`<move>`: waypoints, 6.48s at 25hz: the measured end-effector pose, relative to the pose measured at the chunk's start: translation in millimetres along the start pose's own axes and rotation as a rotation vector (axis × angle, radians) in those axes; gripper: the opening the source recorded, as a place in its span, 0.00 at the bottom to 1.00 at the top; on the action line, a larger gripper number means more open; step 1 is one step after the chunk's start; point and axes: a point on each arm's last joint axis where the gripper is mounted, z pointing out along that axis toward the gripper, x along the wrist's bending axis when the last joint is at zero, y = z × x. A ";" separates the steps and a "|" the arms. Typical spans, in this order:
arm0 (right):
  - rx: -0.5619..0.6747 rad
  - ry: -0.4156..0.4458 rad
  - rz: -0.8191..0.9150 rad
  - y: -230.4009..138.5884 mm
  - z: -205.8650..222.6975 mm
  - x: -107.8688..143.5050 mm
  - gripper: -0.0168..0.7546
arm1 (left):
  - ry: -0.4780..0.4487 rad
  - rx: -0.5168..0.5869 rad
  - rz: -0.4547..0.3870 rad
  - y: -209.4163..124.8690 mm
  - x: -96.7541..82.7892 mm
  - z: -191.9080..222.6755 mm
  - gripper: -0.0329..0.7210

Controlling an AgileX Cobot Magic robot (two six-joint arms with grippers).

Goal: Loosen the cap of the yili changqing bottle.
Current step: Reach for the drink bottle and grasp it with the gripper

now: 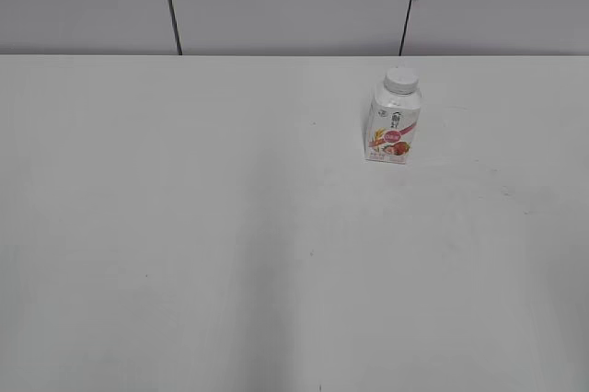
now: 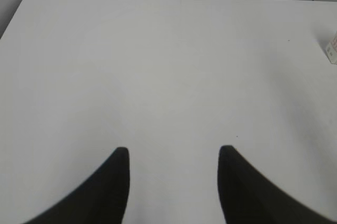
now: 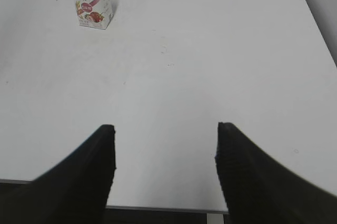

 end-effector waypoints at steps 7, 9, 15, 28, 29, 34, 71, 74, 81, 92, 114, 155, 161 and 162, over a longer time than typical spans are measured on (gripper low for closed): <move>0.000 0.000 0.000 0.0 0.0 0.0 0.65 | 0.000 0.000 0.000 0.0 0.0 0.0 0.50; 0.000 0.000 0.000 0.0 0.0 0.0 0.65 | 0.000 0.000 0.000 0.0 0.0 0.0 0.50; 0.000 0.000 0.000 0.0 0.0 0.0 0.65 | 0.000 0.000 0.000 0.0 0.0 0.0 0.50; 0.000 0.000 0.000 0.0 0.0 0.0 0.65 | 0.000 0.000 0.000 0.0 0.0 0.0 0.50; 0.000 0.000 0.000 0.0 0.0 0.0 0.65 | 0.000 0.000 0.000 0.0 0.0 0.0 0.50; 0.000 0.000 0.000 0.0 0.0 0.0 0.65 | 0.000 0.000 0.000 0.0 0.0 0.0 0.50; 0.000 0.000 0.000 0.0 0.0 0.0 0.65 | -0.193 -0.324 0.248 109.9 -48.8 201.6 0.50; 0.000 0.000 0.000 0.0 0.0 0.0 0.65 | -0.255 -0.319 0.347 99.5 -58.3 230.2 0.50; 0.000 0.000 0.000 0.0 0.0 0.0 0.65 | -0.605 -0.291 0.373 64.6 -91.1 278.2 0.50; 0.000 0.000 0.000 0.0 0.0 0.0 0.65 | -0.862 -0.199 0.411 45.9 -113.1 348.0 0.50; 0.000 0.000 0.000 0.0 0.0 0.0 0.65 | -1.328 -0.139 0.526 34.3 -176.8 454.3 0.91; 0.000 0.000 0.000 0.0 0.0 0.0 0.65 | -1.455 0.033 0.546 9.3 -264.0 511.2 0.86; 0.000 0.000 0.000 0.0 0.0 0.0 0.65 | -1.442 0.035 0.556 7.2 -271.1 509.9 0.87; 0.000 0.000 0.000 0.0 0.0 0.0 0.65 | -1.439 0.033 0.558 7.3 -272.1 509.8 0.87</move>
